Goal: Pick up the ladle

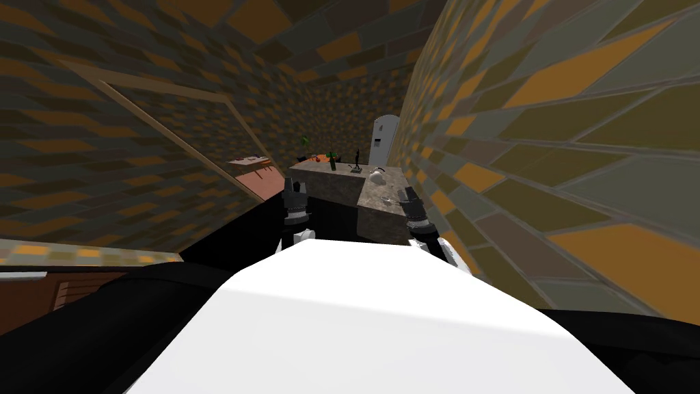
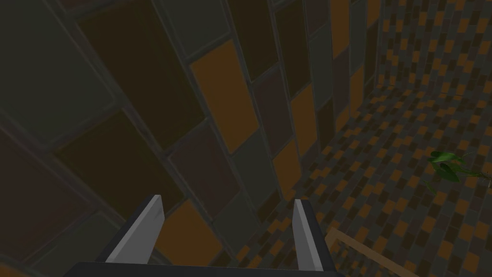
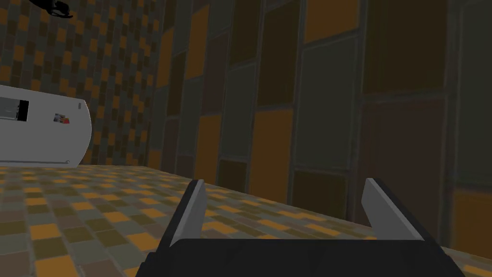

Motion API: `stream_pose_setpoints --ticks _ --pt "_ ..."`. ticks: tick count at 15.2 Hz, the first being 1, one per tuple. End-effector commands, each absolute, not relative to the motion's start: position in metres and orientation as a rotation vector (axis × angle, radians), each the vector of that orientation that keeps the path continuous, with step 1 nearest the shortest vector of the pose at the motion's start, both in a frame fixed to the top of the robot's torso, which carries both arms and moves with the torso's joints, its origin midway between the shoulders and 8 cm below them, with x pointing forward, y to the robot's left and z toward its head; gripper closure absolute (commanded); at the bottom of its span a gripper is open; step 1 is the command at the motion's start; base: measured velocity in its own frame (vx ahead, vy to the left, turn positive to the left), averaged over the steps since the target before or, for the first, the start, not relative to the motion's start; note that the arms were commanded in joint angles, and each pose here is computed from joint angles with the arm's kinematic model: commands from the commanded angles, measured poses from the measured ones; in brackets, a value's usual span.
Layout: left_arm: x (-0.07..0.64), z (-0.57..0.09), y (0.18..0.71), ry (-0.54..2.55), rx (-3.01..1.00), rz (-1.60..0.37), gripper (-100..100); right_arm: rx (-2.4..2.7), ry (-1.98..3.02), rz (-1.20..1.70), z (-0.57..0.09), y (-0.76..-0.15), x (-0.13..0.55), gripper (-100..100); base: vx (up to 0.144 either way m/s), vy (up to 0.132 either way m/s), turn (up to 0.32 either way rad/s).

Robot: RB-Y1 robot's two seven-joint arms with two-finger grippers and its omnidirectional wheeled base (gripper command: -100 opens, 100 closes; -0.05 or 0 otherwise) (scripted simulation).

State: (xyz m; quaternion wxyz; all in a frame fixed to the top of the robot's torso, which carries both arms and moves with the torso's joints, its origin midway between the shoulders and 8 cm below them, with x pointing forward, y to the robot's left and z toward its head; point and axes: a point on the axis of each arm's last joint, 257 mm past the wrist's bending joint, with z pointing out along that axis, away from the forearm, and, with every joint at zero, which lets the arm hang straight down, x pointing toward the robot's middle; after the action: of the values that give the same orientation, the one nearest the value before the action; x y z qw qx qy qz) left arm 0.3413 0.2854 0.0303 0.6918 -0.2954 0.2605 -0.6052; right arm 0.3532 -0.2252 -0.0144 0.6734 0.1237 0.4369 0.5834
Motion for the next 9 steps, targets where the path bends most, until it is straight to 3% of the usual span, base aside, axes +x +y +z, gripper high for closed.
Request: stream_pose_setpoints --ticks 1,9 --pt "0.341 0.03 0.285 0.582 -0.66 -1.352 0 0.241 1.064 1.279 -0.036 -0.221 0.358 -100 -0.023 0.052 0.042" --pt "0.341 0.03 0.285 0.582 -0.66 -1.352 0 0.107 1.304 1.164 -0.103 -0.221 0.366 -100 -0.016 0.052 0.052"
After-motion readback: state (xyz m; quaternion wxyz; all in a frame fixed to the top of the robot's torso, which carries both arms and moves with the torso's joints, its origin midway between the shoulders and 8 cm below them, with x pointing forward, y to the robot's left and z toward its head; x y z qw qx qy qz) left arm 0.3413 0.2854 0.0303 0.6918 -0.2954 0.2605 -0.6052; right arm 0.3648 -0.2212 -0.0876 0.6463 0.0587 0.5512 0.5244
